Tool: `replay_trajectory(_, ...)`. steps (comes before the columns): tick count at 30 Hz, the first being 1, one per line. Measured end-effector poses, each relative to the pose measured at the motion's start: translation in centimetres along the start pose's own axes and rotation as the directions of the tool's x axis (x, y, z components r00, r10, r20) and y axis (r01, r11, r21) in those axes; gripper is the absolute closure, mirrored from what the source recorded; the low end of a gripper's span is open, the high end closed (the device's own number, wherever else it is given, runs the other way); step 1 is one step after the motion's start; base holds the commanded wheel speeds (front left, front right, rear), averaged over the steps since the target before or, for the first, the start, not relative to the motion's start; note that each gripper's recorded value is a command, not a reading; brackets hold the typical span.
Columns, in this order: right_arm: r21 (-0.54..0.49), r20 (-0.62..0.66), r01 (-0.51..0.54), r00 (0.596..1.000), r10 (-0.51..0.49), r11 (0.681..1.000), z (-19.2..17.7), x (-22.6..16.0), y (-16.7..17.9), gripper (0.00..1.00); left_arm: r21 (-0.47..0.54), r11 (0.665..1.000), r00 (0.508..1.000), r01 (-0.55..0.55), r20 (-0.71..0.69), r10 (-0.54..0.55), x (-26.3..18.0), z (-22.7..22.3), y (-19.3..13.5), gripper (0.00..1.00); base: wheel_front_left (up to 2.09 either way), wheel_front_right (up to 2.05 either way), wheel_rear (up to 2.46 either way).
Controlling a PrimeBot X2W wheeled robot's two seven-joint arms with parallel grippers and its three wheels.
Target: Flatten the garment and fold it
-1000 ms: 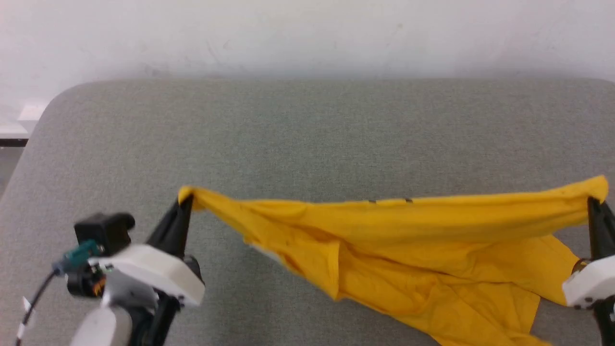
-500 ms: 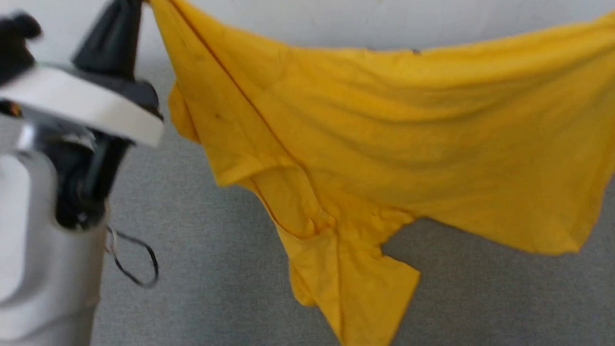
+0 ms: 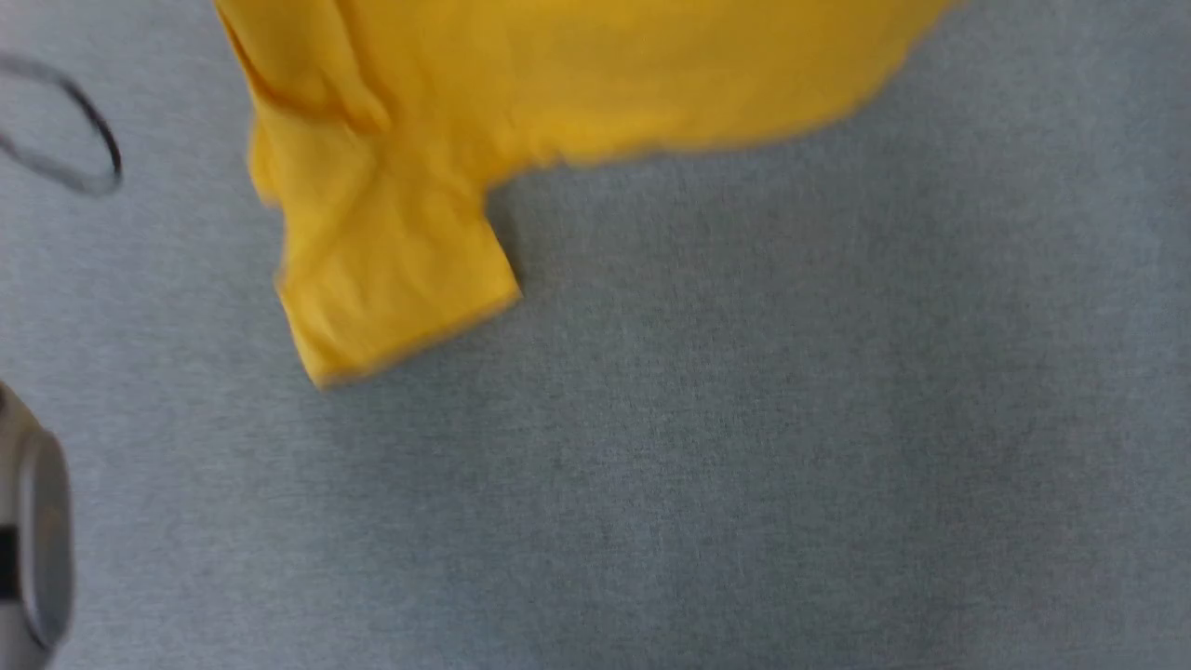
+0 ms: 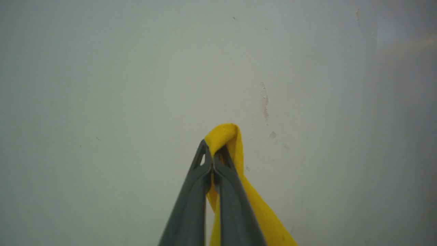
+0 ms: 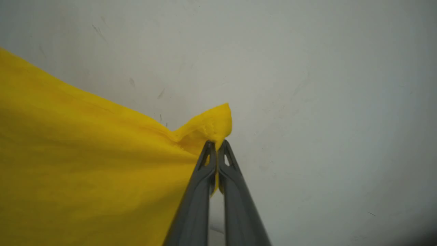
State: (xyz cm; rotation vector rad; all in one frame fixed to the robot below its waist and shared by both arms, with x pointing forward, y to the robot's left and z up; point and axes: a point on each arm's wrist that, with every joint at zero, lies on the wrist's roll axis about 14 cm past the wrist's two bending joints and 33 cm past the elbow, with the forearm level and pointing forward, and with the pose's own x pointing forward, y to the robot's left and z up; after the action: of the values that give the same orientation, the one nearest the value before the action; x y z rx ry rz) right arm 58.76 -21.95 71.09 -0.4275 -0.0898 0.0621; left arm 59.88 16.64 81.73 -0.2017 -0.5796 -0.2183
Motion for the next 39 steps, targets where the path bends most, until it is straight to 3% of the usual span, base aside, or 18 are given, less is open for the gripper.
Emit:
replay_trajectory(7, 0.005, 0.113, 0.095, 0.989, -0.095, 0.995, 1.6, 5.2, -2.1, 1.00, -0.051, 0.995, 0.980, -0.081, 0.180, 0.088, 4.4, 0.2, 2.6, 1.00, 0.00, 0.00, 0.00)
replay_trajectory(13, 0.025, 0.241, 0.175, 0.955, -0.176, 0.984, 2.7, 7.4, -4.2, 1.00, -0.121, 0.989, 0.934, -0.087, 0.336, 0.124, 5.6, 0.1, 3.6, 1.00, 0.00, 0.00, 0.00)
replay_trajectory(16, 0.032, 0.248, 0.168, 0.954, -0.170, 0.985, 1.2, 8.1, -3.6, 1.00, -0.122, 0.991, 0.955, -0.057, 0.282, 0.090, 5.8, -2.8, 3.4, 1.00, 0.00, 0.00, 0.00)
replay_trajectory(21, 0.051, 0.077, 0.076, 0.994, -0.080, 0.996, -6.2, 8.2, 0.3, 1.00, -0.047, 0.994, 0.995, -0.096, 0.028, 0.097, 3.1, -11.4, 5.5, 1.00, 0.00, 0.00, 0.00)
replay_trajectory(25, 0.107, -0.067, -0.009, 0.998, 0.017, 0.994, -12.0, 6.2, 4.3, 1.00, 0.031, 0.995, 0.972, -0.095, -0.214, 0.099, -1.6, -18.0, 6.6, 1.00, 0.00, 0.00, 0.00)
replay_trajectory(28, 0.148, -0.162, -0.060, 0.983, 0.084, 0.987, -15.7, 3.9, 6.8, 1.00, 0.059, 0.996, 0.911, -0.060, -0.404, 0.079, -6.4, -22.5, 6.4, 1.00, 0.00, 0.00, 0.00)
replay_trajectory(32, 0.218, -0.265, -0.096, 0.952, 0.153, 0.971, -19.5, 0.0, 9.1, 1.00, 0.068, 0.997, 0.771, -0.039, -0.633, 0.073, -14.4, -26.7, 6.4, 1.00, 0.00, 0.00, 0.00)
replay_trajectory(39, 0.325, -0.349, -0.093, 0.913, 0.211, 0.941, -21.9, -6.2, 10.9, 1.00, -0.034, 0.995, 0.549, -0.098, -0.835, 0.026, -26.8, -27.2, 4.6, 1.00, 0.00, 0.00, 0.00)
